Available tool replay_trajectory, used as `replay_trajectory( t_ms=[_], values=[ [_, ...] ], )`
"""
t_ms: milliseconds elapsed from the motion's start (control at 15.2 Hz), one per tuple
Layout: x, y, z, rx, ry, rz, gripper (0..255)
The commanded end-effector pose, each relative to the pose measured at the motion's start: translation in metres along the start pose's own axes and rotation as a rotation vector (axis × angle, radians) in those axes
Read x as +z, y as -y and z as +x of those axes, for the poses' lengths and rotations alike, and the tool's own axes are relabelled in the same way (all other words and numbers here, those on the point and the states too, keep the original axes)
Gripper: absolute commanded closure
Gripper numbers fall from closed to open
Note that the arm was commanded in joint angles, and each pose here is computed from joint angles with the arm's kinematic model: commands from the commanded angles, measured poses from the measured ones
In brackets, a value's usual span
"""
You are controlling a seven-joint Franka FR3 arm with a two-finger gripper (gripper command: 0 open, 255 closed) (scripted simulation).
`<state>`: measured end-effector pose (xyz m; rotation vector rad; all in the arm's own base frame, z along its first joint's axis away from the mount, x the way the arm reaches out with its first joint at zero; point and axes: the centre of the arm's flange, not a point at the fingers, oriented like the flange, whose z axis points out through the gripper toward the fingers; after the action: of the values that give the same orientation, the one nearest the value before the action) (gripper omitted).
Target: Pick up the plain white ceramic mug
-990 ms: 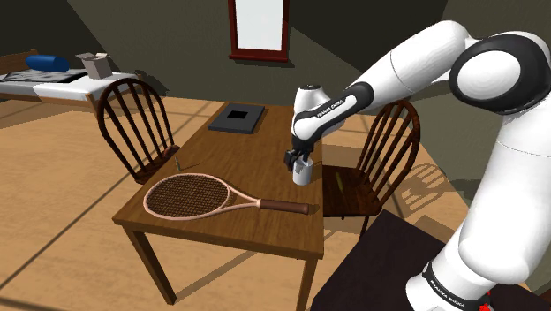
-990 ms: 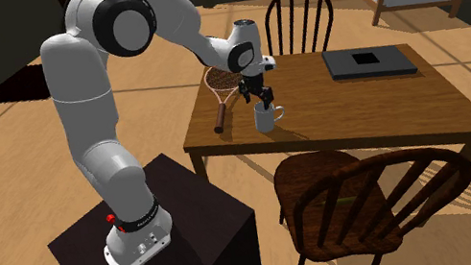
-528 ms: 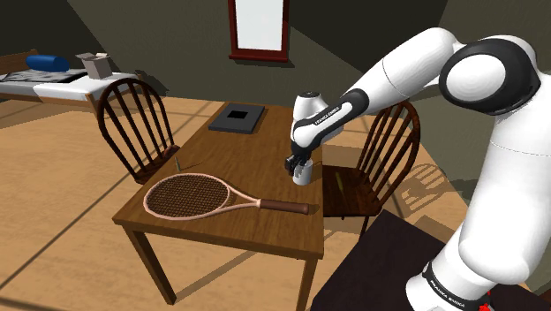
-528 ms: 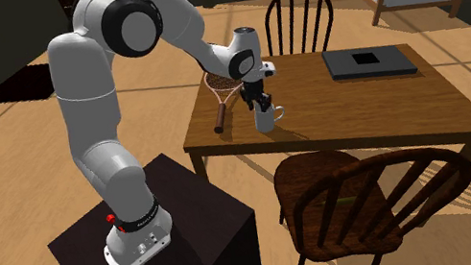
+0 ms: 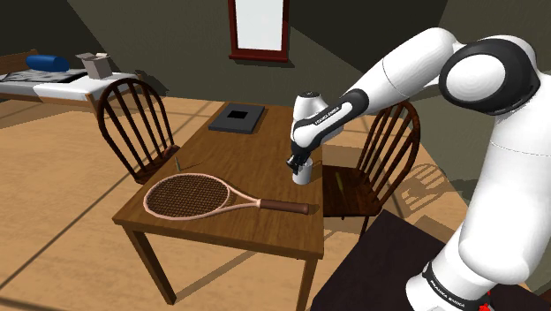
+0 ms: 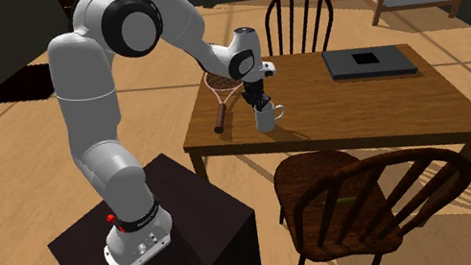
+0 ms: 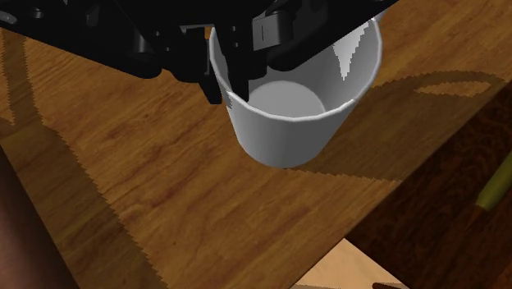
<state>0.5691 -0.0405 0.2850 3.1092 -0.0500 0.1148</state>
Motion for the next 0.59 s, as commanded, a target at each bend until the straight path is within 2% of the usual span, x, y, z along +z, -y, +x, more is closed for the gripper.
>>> replay_trajectory(
  t_ms=[0, 528],
  values=[
    [0.000, 0.000, 0.000, 0.000, 0.000, 0.000, 255],
    [-0.042, -0.001, 0.003, 0.000, 0.000, 0.000, 255]
  ],
)
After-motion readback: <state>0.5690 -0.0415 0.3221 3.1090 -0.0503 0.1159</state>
